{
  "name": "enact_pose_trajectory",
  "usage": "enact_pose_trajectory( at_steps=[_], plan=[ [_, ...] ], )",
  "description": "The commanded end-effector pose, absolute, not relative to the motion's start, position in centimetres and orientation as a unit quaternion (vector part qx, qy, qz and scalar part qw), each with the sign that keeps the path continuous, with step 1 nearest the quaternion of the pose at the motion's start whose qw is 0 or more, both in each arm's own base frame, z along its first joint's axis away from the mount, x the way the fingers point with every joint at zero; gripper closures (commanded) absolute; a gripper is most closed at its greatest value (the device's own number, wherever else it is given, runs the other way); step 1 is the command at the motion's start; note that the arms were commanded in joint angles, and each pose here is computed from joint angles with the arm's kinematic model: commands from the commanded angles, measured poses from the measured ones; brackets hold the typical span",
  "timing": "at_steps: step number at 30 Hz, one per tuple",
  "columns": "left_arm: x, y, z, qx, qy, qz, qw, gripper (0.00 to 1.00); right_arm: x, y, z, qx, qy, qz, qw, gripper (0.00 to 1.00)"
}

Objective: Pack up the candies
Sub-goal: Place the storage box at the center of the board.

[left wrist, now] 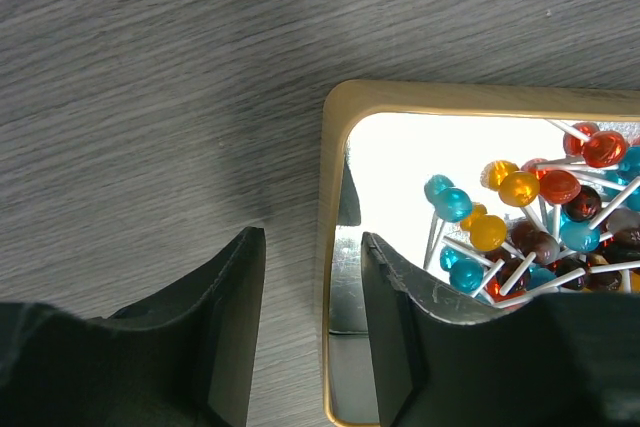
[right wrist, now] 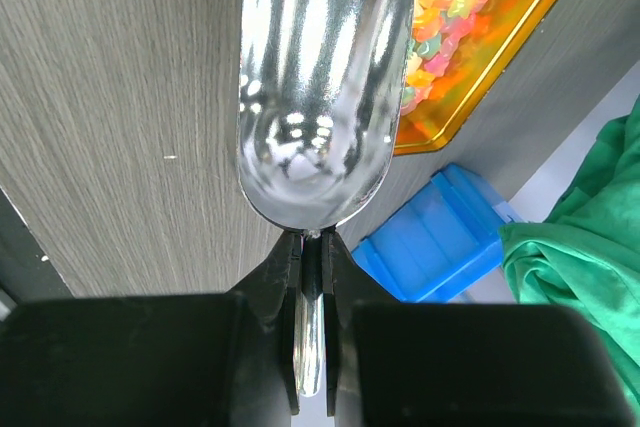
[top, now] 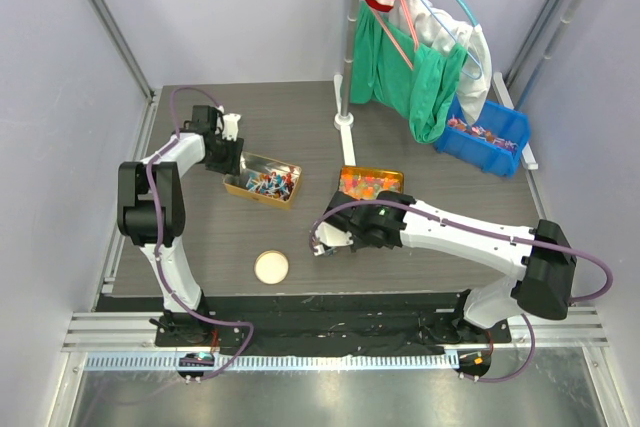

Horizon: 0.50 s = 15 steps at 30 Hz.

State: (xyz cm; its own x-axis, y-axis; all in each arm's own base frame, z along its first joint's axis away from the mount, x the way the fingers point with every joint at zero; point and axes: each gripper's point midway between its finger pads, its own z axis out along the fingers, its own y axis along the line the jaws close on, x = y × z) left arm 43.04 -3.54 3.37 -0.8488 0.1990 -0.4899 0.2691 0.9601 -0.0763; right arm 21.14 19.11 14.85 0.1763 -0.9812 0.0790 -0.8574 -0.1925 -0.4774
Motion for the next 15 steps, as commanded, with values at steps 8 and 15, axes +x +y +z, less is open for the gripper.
enact_pose_trajectory(
  at_steps=[8,15],
  plan=[
    [44.5,-3.8,4.7,0.123,0.951,-0.083,0.271,0.41,23.1,23.1,19.7,-0.724,0.608,-0.174,0.277,0.99],
    [44.3,-3.8,5.0,0.125,0.95,-0.081,0.274,0.19,21.6,26.6,18.7,-0.732,0.594,-0.135,0.305,0.99]
  ],
)
